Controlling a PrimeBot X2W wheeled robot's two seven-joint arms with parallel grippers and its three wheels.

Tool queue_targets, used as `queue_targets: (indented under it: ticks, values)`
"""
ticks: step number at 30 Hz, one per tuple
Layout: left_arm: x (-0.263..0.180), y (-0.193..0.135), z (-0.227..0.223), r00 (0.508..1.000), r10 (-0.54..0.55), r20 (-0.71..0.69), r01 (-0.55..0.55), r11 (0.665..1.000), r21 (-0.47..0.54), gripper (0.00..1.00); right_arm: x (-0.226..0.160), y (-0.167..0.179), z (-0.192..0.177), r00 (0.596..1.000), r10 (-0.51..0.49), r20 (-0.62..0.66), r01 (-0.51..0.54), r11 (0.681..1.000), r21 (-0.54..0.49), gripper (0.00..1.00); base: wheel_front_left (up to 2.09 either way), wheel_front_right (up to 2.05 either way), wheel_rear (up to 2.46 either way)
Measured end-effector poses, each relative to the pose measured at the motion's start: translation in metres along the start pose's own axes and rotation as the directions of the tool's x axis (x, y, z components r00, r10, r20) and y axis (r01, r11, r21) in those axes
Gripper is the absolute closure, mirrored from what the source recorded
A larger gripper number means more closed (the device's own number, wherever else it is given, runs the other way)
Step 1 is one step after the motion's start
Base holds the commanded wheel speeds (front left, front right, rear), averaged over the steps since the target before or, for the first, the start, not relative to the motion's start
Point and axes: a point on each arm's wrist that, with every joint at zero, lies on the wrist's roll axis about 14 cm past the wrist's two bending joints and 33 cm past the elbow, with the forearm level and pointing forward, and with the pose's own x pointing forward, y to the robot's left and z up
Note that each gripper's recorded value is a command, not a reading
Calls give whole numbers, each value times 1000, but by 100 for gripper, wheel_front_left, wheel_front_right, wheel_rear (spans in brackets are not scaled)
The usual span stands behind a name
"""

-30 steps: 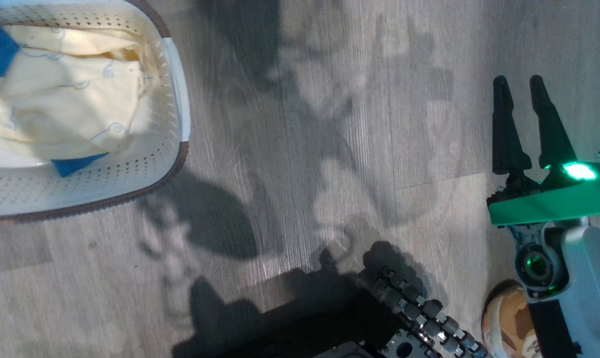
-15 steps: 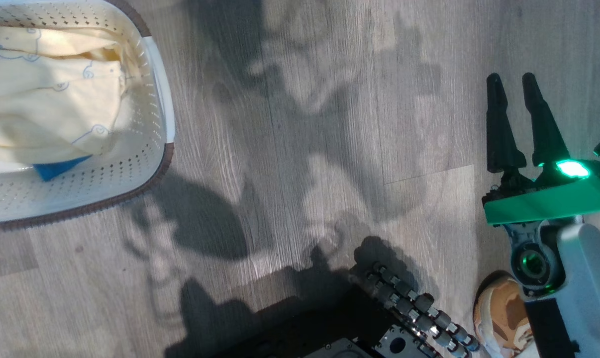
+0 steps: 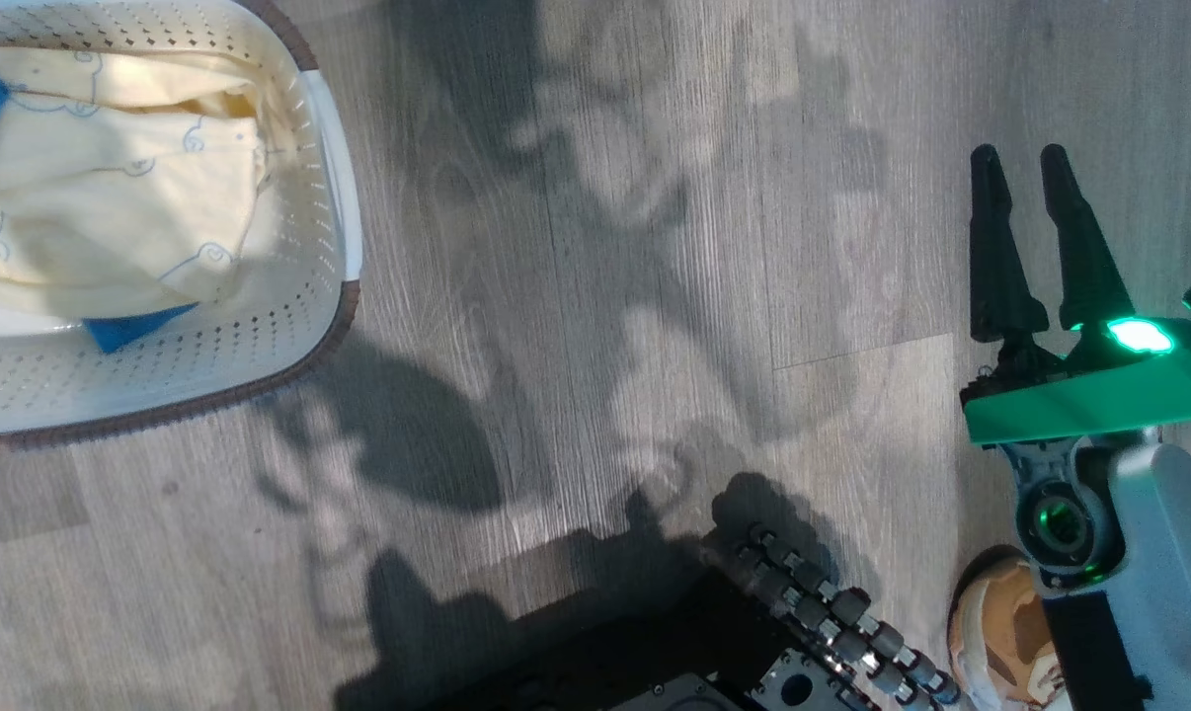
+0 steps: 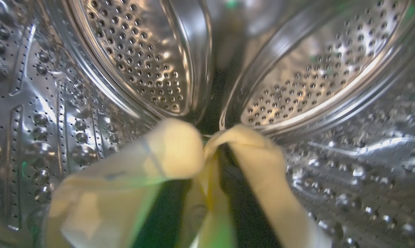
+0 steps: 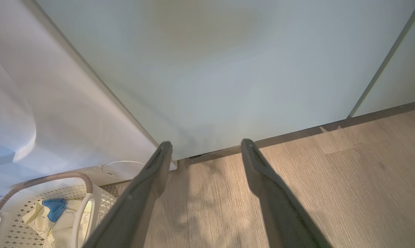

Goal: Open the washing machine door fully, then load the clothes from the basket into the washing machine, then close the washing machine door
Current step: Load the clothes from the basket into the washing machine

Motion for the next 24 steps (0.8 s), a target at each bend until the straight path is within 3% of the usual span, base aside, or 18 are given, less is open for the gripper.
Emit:
queue_targets:
  ticks: [14, 24]
  values:
    - [-9, 1, -1, 992, 1, -129, 8, 998, 68, 0, -2, 6, 13, 999, 17, 33, -17, 1000, 14, 0, 0, 0, 0]
    - [-45, -19, 1, 980, -42, -197, 50, 998, 32, 0, -12, 16, 45, 992, 41, 116, -45, 999, 24, 0, 0, 0, 0]
